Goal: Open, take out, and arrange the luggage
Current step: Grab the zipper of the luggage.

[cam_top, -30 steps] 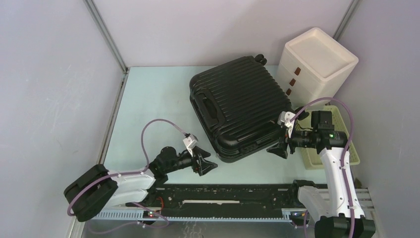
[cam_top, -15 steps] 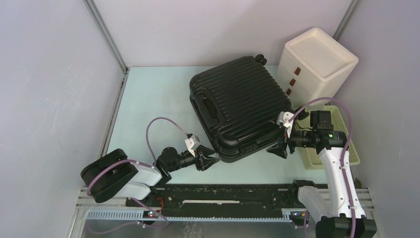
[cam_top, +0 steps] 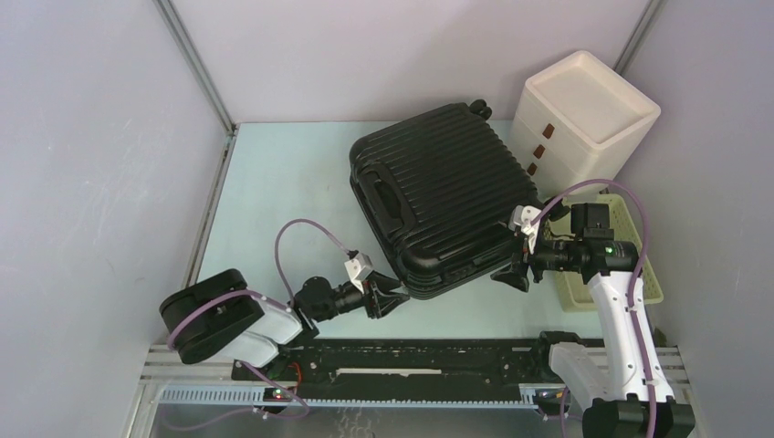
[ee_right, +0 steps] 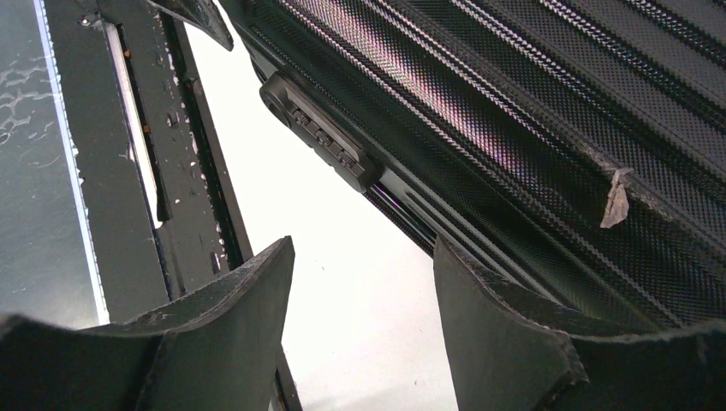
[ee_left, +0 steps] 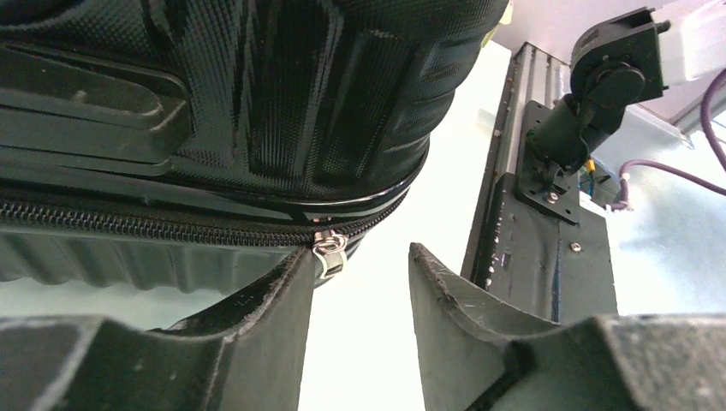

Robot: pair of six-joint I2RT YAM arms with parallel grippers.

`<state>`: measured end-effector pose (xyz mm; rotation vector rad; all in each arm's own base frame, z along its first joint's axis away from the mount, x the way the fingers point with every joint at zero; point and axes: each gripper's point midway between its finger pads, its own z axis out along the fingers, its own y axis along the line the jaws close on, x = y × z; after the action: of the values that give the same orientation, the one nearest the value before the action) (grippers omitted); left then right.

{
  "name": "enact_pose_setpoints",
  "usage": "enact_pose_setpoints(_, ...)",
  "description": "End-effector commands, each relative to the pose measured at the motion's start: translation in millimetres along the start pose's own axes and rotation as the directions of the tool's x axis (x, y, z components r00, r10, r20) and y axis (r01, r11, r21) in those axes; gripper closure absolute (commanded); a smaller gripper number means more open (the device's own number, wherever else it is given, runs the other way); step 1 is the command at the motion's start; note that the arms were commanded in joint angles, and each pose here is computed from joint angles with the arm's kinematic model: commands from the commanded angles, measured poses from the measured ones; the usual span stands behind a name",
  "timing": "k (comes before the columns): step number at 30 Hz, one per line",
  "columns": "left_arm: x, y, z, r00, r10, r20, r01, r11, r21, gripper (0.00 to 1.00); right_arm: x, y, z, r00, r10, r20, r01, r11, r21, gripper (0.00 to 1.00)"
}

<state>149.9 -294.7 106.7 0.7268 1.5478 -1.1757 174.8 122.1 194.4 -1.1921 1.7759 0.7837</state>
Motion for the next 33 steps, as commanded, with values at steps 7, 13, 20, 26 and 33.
enact_pose_setpoints(7,-2,16,12,0.994,0.106,0.032,-0.101,0.987,-0.129,0.49,-3,2,1,1.0,-0.018,0.013,0.018,1.0,-0.002,0.3)
enact_pose_setpoints(13,-10,26,10,0.991,0.119,0.067,-0.102,0.972,-0.212,0.53,-3,3,1,1.0,-0.019,0.011,0.019,1.0,-0.005,0.3)
enact_pose_setpoints(20,-17,14,11,0.978,0.191,0.079,-0.174,0.967,-0.186,0.54,-2,3,2,1.0,-0.019,0.007,0.019,1.0,-0.005,0.3)
enact_pose_setpoints(26,-14,12,13,0.974,0.214,0.069,-0.197,0.961,-0.194,0.61,-2,3,2,1.0,-0.018,0.007,0.018,1.0,-0.006,0.3)
enact_pose_setpoints(33,-16,10,16,0.971,0.228,0.073,-0.209,0.956,-0.207,0.78,0,2,3,1.0,-0.017,0.0,0.017,1.0,-0.004,0.3)
